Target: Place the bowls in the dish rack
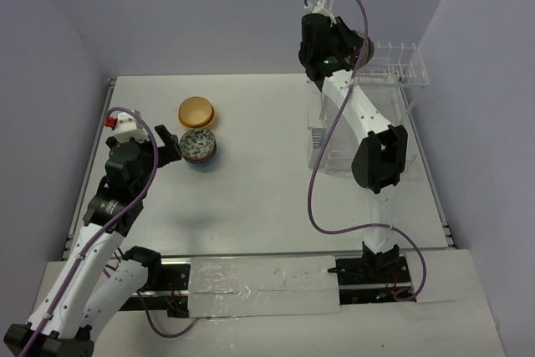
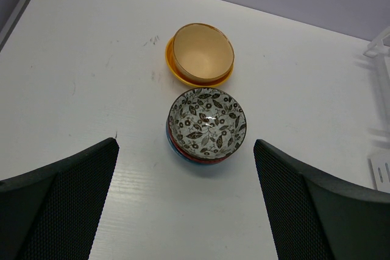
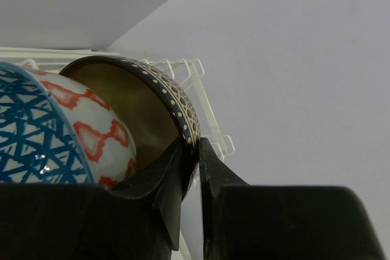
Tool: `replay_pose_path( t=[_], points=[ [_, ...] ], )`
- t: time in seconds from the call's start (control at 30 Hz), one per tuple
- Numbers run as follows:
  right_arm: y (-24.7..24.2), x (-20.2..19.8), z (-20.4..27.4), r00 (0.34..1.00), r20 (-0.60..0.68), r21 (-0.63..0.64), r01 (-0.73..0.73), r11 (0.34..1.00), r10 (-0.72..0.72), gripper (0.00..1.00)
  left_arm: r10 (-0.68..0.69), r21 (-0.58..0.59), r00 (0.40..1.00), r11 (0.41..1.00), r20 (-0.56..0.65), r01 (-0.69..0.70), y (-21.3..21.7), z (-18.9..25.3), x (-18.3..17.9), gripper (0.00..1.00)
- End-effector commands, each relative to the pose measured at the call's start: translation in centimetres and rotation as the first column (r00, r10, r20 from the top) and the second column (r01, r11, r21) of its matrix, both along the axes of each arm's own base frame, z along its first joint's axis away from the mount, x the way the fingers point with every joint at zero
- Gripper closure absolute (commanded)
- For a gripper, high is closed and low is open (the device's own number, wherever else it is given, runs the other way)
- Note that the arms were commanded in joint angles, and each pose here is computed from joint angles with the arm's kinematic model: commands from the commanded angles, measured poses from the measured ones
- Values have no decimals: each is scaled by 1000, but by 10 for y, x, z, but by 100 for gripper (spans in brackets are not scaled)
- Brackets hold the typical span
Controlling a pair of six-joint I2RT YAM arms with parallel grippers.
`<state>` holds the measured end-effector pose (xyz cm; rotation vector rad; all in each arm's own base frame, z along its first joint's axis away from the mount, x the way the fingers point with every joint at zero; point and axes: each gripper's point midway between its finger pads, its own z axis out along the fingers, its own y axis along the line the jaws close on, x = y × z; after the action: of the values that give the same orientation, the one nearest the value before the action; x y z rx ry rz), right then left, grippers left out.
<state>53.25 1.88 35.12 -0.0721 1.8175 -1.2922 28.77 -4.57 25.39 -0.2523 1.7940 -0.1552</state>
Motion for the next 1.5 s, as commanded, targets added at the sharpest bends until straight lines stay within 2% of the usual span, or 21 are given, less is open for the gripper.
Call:
replay_pose_path(
  t=[0.0,0.8,1.1,1.47],
  points=[
    [13,-1,24,994,76,67,-86,994,81,80,-23,-2,999,1000,37,23,-4,6,2,1],
    [40,-4,20,982,84,151,-178,972,167,70,-24,-7,999,1000,47,24,-4,9,0,1],
    [57,-7,19,968,103,212,-246,946,229,67,-26,-7,998,1000,49,26,-4,9,0,1],
    [63,-10,19,964,105,233,-262,937,243,66,-26,-7,999,1000,47,26,-4,8,0,1]
  ],
)
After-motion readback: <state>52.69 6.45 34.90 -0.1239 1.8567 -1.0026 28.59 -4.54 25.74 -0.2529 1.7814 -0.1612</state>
